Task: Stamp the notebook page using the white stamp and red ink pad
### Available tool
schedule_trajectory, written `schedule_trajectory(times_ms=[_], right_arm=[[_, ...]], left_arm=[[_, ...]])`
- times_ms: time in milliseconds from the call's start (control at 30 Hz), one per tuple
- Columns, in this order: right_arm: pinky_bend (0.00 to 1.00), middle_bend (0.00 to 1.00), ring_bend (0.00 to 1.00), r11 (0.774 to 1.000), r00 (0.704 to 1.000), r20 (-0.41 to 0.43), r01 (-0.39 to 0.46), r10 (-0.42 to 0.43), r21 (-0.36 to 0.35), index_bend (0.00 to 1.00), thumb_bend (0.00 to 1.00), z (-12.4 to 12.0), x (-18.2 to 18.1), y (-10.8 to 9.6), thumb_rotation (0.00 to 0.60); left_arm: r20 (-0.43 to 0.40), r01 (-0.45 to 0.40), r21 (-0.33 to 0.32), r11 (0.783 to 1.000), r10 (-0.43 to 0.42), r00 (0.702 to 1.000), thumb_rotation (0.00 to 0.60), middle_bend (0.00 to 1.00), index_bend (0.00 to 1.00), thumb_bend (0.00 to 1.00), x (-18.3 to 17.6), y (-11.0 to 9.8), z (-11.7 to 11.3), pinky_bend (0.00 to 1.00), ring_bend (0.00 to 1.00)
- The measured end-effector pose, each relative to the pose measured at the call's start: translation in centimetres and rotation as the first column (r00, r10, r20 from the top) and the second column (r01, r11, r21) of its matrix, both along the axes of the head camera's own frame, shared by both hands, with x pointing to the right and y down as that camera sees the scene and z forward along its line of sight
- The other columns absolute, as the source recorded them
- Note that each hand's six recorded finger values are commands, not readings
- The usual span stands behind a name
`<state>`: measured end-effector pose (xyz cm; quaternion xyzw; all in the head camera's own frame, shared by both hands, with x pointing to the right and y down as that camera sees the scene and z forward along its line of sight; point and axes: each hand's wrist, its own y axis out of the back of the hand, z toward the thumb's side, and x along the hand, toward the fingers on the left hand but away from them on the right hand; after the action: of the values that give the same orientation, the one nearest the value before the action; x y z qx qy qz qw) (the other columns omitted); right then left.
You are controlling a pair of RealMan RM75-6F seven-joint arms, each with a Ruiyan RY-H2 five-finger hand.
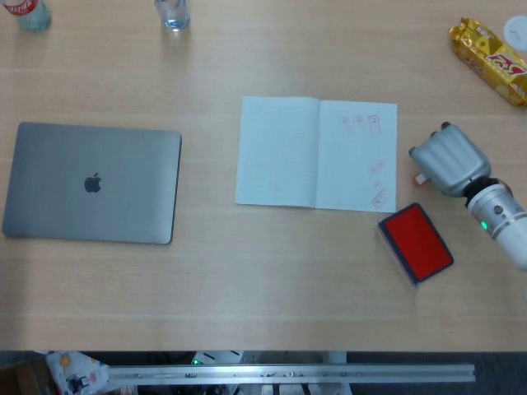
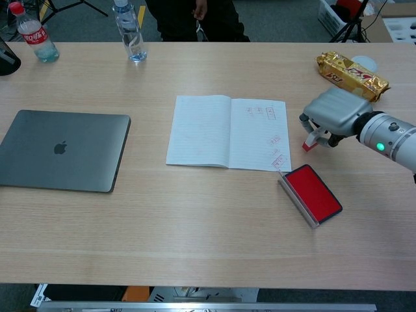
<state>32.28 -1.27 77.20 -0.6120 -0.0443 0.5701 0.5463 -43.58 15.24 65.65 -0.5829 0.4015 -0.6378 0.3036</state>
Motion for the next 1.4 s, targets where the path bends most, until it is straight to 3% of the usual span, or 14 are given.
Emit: schedule_trajectory(times_ms=[800,1400], right_arm=[[0.40,0.54,0.45,1.000,1.000,0.008,-0.027,0.027,-0.017,0.67,0.23,1.2,-0.1,0.6,0.600],[0.36,0.50,0.41,0.999,0.999,0.004,-0.045,0.045,-0.021,0.57,0.22,1.4,-0.3,0.1,0.600]], left_arm=[[0.003,0.006,-0.007,1.000,-0.005,1.000,0.600,0.04,0.23,0.21,-0.2,0.0,0.1,0.02,0.13],[0.007,0.009,-0.012,1.000,-0.009,1.000,0.600,0.04,0.23,0.21,-0.2,0.0,0.1,0.02,0.13]])
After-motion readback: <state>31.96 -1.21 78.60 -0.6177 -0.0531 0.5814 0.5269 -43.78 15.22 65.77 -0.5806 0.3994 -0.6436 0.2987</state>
